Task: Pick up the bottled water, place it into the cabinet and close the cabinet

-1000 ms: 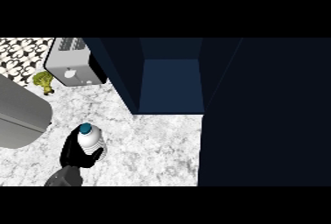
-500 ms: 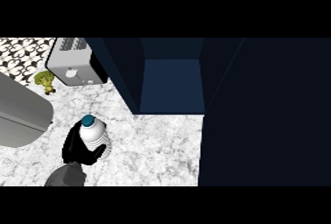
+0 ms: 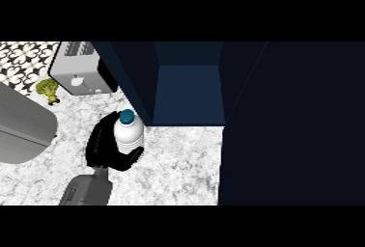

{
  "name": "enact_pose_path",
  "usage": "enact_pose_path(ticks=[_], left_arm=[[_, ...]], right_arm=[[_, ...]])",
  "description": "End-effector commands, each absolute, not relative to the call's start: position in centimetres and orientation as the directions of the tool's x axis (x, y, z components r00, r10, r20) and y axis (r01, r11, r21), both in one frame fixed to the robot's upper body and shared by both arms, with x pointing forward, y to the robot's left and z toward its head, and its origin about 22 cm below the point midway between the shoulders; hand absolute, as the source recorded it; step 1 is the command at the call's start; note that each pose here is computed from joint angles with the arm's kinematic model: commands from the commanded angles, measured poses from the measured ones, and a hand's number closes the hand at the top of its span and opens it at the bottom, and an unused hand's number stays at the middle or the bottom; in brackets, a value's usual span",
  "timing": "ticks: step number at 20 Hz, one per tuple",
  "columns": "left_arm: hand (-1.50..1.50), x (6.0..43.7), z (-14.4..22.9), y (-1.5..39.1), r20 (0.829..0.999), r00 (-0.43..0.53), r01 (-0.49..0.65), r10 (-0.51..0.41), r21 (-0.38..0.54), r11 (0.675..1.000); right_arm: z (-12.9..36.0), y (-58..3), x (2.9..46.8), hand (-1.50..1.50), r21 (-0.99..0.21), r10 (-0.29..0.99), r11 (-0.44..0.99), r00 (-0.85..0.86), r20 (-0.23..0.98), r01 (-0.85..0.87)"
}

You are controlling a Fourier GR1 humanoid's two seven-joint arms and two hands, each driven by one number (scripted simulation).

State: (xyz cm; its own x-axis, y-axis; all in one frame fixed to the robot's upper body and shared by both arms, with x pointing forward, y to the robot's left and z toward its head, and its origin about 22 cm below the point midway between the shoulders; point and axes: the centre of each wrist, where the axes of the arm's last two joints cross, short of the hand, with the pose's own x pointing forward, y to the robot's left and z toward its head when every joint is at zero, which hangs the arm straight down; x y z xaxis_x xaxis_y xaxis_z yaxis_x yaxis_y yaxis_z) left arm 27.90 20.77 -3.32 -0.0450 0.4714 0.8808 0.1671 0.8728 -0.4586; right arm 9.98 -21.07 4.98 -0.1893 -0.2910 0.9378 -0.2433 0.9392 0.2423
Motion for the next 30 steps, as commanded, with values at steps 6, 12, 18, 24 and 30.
enact_pose_path(ticks=[6,12,18,24,30], left_arm=[[1.5,31.3,2.9,14.8,0.916,-0.083,0.152,0.391,-0.376,0.914],[1.5,33.1,4.9,10.9,0.946,-0.137,0.149,0.295,-0.275,0.95],[1.5,37.0,6.9,9.5,0.969,-0.158,0.113,0.188,-0.171,0.979],[1.5,37.8,8.9,8.0,0.977,-0.195,0.018,0.083,-0.081,0.997],[1.5,39.5,7.4,8.9,0.988,-0.157,-0.06,0.006,-0.016,0.998]], right_arm=[[4.0,-18.9,10.3,-1.5,0.243,-0.294,0.936,-0.185,0.938,-0.257],[3.7,-22.2,9.7,-1.5,0.261,-0.307,0.935,-0.179,0.935,-0.241],[5.0,-20.5,10.5,-1.5,0.257,-0.305,0.933,-0.178,0.935,-0.252],[3.8,-20.1,10.9,-1.5,0.257,-0.314,0.927,-0.189,0.93,-0.274],[4.1,-20.8,10.5,-1.5,0.266,-0.322,0.922,-0.178,0.93,-0.28]])
